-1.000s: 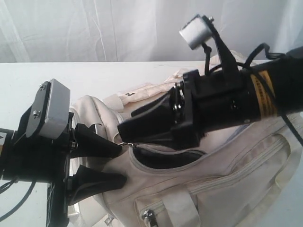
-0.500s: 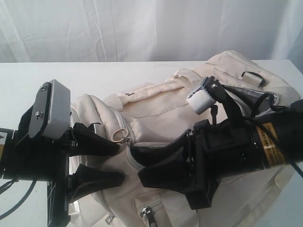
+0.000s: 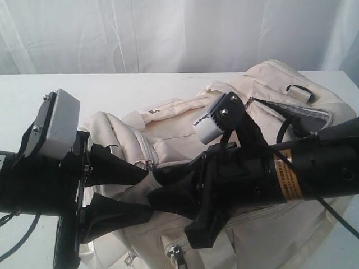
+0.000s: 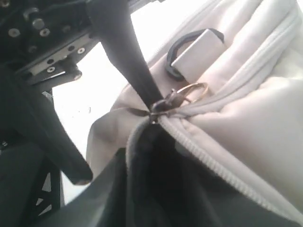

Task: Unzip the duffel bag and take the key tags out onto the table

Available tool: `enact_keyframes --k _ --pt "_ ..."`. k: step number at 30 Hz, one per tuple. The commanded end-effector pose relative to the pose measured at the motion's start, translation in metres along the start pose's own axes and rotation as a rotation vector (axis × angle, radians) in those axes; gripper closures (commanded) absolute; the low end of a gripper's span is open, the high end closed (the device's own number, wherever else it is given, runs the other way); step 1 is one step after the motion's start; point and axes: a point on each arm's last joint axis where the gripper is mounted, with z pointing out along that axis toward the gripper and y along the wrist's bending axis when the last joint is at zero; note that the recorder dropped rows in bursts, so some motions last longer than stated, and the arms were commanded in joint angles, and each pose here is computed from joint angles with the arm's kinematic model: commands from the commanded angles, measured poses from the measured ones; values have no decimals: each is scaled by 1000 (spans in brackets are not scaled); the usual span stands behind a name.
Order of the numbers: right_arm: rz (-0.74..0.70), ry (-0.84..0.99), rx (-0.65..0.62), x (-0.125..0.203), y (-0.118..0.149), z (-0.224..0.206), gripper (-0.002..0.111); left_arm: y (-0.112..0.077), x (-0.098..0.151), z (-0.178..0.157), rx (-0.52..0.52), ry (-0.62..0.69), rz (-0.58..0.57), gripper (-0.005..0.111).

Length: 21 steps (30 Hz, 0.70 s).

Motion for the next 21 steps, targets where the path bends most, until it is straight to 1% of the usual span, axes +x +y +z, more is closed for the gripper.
enact_keyframes --k 1,2,3,4,5,8,10,13,14,15,17,21 --pt "-11 6 17 1 -1 1 104 1 -4 -2 -31 -30 37 48" --pt "-33 28 14 3 -1 1 108 3 -6 -2 -47 -45 48 48" --pt "-47 68 10 7 -1 1 108 4 -10 -3 -52 -57 64 48" --pt "-32 108 9 10 -1 1 108 6 -16 -3 -47 -70 82 48" --pt "13 111 6 12 0 1 108 7 -20 -4 -50 -76 100 48" --pt "37 119 -27 15 3 1 108 13 -34 -9 -107 -74 168 48" --pt "38 120 -41 15 5 1 108 19 -41 -13 -176 -45 217 48" --pt "38 120 -54 15 6 1 108 30 -38 -19 -306 76 309 49" --pt "39 120 -62 15 7 1 108 32 -36 -20 -331 103 321 50" --pt "39 120 -67 15 7 1 108 34 -34 -21 -349 112 305 51" --pt "40 120 -78 15 8 0 108 32 -32 -20 -331 110 291 53" --pt "40 120 -71 15 7 1 108 21 -32 -16 -219 69 290 54"
